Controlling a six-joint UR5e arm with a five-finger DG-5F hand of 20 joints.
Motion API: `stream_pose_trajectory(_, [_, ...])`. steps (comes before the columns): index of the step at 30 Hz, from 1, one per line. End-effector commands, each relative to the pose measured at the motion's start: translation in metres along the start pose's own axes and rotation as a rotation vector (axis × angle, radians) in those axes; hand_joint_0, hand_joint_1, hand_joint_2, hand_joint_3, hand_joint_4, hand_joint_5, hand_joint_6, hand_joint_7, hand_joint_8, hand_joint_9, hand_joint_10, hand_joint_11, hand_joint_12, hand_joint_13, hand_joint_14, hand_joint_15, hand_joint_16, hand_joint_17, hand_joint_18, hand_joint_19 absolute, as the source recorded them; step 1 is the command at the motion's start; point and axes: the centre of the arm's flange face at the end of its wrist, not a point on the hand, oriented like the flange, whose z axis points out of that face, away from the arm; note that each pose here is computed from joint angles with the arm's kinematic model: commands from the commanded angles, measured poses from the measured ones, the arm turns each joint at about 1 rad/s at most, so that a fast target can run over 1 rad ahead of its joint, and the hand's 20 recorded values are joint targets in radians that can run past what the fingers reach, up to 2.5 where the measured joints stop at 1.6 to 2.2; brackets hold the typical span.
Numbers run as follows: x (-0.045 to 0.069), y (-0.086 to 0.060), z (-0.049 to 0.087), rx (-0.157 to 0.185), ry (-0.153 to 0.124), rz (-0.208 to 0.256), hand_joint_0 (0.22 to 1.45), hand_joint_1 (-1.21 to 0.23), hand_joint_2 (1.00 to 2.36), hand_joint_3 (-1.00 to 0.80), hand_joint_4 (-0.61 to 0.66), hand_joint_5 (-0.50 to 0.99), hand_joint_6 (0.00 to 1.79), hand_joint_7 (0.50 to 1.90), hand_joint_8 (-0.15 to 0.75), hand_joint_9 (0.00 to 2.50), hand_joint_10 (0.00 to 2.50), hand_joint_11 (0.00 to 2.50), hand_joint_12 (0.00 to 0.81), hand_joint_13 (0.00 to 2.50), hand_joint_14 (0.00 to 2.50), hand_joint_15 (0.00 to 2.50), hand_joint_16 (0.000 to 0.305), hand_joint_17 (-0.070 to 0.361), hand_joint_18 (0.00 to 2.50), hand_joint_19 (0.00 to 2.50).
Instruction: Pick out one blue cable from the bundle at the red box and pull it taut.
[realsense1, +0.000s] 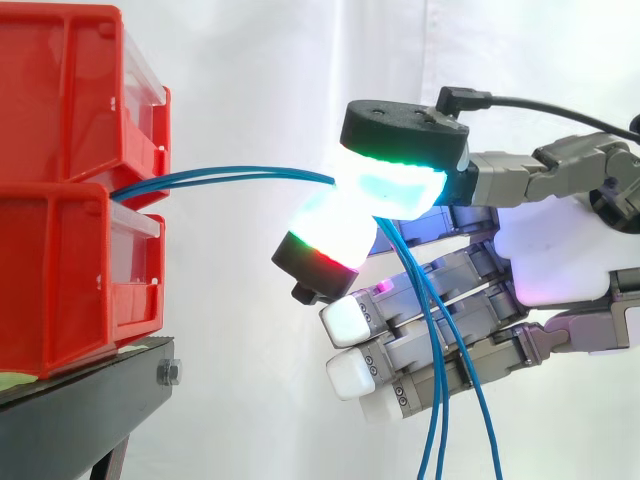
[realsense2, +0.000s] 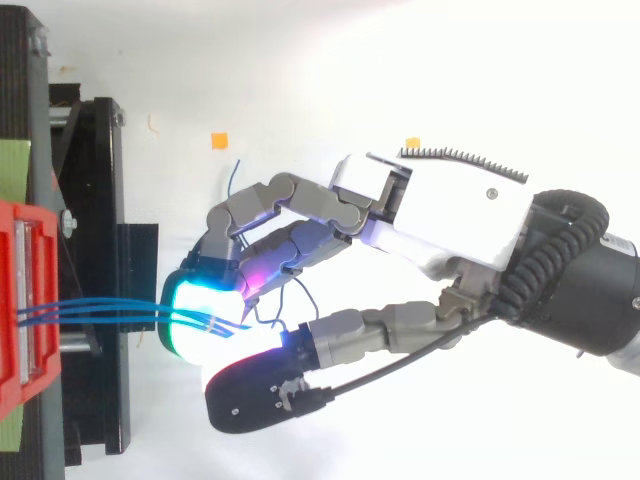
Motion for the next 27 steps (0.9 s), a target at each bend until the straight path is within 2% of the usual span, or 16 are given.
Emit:
stream_pose_trajectory(1, [0.0001, 0.0000, 0.0000, 0.000, 0.000, 0.000, 0.72, -0.90, 1.00, -0.50, 0.03, -0.15, 0.93, 0.97, 0.293, 0.95, 0.01, 0.50, 0.219, 0.80, 0.01, 0.27, 0.019, 0.042, 0.53, 0.35])
stream_pose_trajectory(4, [-0.0001, -0.0003, -0.0003, 0.003, 0.000, -0.002, 0.64, -0.82, 1.00, -0.50, 0.11, -0.15, 0.93, 0.96, 0.284, 0.96, 0.01, 0.50, 0.221, 0.80, 0.01, 0.27, 0.019, 0.043, 0.52, 0.37])
stream_pose_trajectory(6, [-0.0005, -0.0014, -0.0009, 0.008, 0.000, -0.005, 0.56, -0.69, 1.00, -0.50, 0.13, -0.14, 0.93, 0.90, 0.293, 0.96, 0.01, 0.50, 0.222, 0.79, 0.01, 0.28, 0.020, 0.045, 0.50, 0.39])
stream_pose_trajectory(10, [-0.0007, 0.0000, -0.0013, 0.009, 0.000, -0.006, 0.54, -0.55, 1.00, -0.50, 0.14, -0.14, 0.92, 0.89, 0.301, 0.97, 0.01, 0.50, 0.225, 0.79, 0.01, 0.27, 0.021, 0.047, 0.49, 0.39])
stream_pose_trajectory(13, [-0.0006, -0.0010, -0.0010, 0.010, 0.000, -0.007, 0.57, -0.46, 1.00, -0.50, 0.13, -0.14, 0.90, 0.94, 0.295, 0.98, 0.01, 0.50, 0.217, 0.79, 0.01, 0.28, 0.019, 0.043, 0.47, 0.41])
stream_pose_trajectory(15, [-0.0006, -0.0010, -0.0010, 0.010, 0.000, -0.007, 0.60, -0.48, 1.00, -0.49, 0.11, -0.13, 0.90, 0.96, 0.294, 0.99, 0.01, 0.49, 0.208, 0.78, 0.01, 0.28, 0.018, 0.040, 0.44, 0.42])
stream_pose_trajectory(20, [-0.0006, 0.0000, -0.0013, 0.009, 0.002, -0.004, 0.59, -0.59, 1.01, -0.34, 0.11, -0.13, 0.90, 0.99, 0.302, 0.99, 0.01, 0.49, 0.209, 0.76, 0.01, 0.28, 0.018, 0.040, 0.43, 0.42])
stream_pose_trajectory(27, [-0.0004, -0.0010, -0.0010, 0.010, 0.002, -0.005, 0.59, -0.67, 1.01, -0.27, 0.13, -0.13, 0.91, 0.99, 0.302, 0.97, 0.01, 0.50, 0.216, 0.77, 0.01, 0.28, 0.018, 0.040, 0.43, 0.41])
